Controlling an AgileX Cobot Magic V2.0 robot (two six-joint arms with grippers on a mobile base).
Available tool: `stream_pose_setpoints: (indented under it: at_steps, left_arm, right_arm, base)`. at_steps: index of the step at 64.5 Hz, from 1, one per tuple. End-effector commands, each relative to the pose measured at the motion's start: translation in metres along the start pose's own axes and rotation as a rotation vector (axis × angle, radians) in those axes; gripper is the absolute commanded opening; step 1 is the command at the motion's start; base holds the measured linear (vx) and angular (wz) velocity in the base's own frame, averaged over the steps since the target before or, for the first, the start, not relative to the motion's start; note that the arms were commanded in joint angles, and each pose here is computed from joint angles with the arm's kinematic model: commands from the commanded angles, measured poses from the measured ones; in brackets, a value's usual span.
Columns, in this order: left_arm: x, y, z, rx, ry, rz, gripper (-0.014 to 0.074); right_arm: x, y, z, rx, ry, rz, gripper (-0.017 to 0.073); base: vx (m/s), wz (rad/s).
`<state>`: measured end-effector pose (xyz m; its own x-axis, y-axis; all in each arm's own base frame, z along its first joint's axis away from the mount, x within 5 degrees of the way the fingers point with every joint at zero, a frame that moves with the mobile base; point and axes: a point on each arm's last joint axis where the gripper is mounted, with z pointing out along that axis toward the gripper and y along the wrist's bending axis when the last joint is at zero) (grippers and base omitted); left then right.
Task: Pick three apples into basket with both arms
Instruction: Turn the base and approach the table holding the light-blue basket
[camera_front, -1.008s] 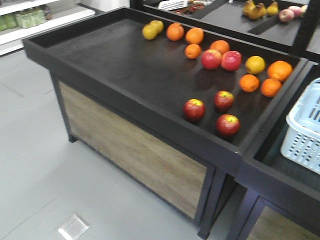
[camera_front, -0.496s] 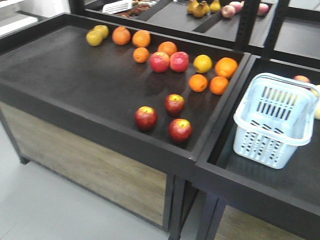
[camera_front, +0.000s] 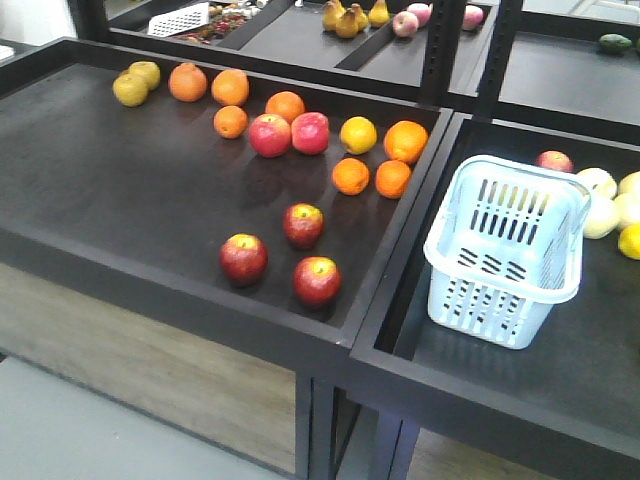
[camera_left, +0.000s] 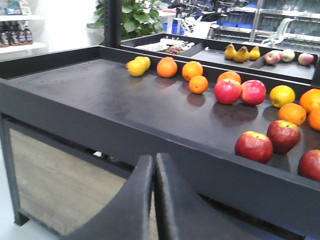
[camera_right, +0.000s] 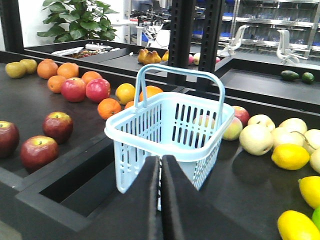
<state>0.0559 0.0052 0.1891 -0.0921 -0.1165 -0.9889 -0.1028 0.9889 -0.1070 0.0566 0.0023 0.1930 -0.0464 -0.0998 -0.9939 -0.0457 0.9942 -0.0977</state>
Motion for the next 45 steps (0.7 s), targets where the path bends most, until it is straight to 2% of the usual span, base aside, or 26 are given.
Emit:
stream_pose_setpoints:
  at_steps: [1,45]
  left_arm:
    - [-0.0059,-0.0009,-0.0011,0.014,-0.085,-0.003,-0.0006]
    - [-0.0059,-0.0009,-0.0011,0.014,-0.085,-0.003,-0.0006]
  right_arm:
    - [-0.0034,-0.0004,-0.0005,0.008,-0.078,-0.006,-0.0004]
    - [-0.0034,-0.0004,-0.0005,0.008,-0.078,-0.006,-0.0004]
  base:
    - [0.11,-0.14]
    - [0.13,-0.18]
